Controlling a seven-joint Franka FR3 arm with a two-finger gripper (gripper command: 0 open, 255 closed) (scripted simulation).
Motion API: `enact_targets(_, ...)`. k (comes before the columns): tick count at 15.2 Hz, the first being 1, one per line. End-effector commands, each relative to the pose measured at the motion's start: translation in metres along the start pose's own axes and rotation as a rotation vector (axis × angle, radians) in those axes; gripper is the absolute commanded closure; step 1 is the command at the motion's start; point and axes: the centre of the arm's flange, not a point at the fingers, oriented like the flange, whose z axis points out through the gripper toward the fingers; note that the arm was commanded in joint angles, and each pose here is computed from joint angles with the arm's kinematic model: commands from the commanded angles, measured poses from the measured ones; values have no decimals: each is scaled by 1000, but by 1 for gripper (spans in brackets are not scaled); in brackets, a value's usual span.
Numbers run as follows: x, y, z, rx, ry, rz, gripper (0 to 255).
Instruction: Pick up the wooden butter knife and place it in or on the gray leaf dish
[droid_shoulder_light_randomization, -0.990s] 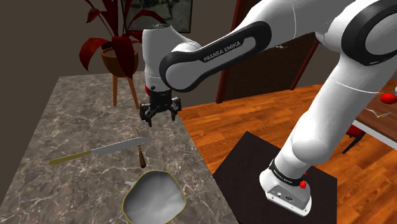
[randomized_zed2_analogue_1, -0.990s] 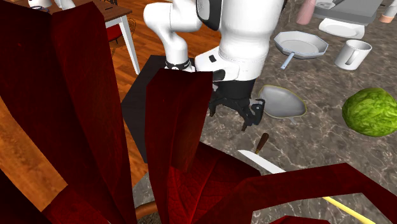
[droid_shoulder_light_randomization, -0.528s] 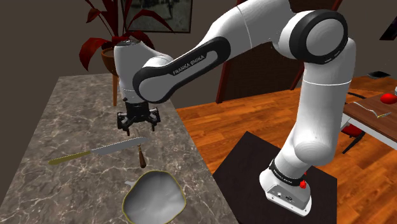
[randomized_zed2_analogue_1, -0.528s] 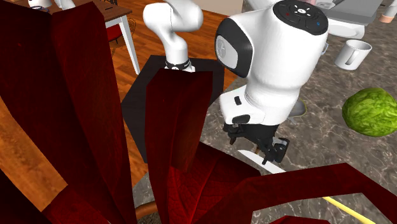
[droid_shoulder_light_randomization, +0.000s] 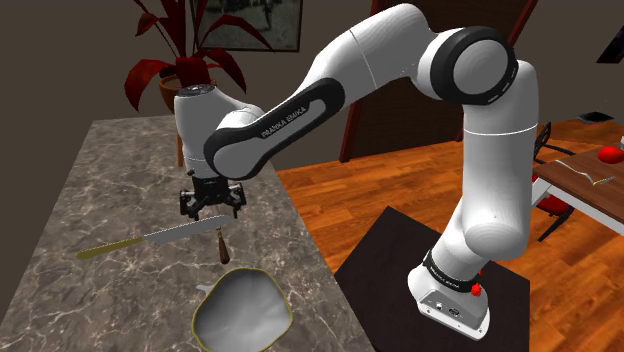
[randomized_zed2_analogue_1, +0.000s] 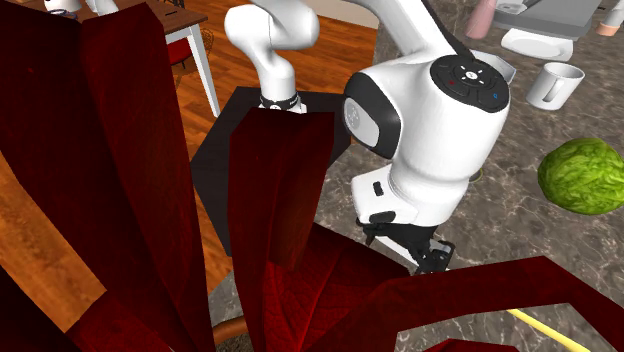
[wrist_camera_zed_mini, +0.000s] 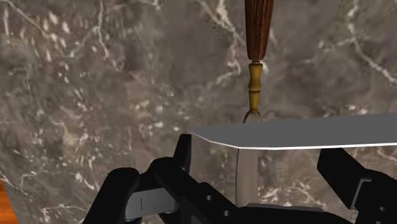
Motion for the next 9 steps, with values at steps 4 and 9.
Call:
enact_targets(4, 0, 1, 8, 0, 0, 0, 0)
enact_targets(9, 0, 1, 8, 0, 0, 0, 255)
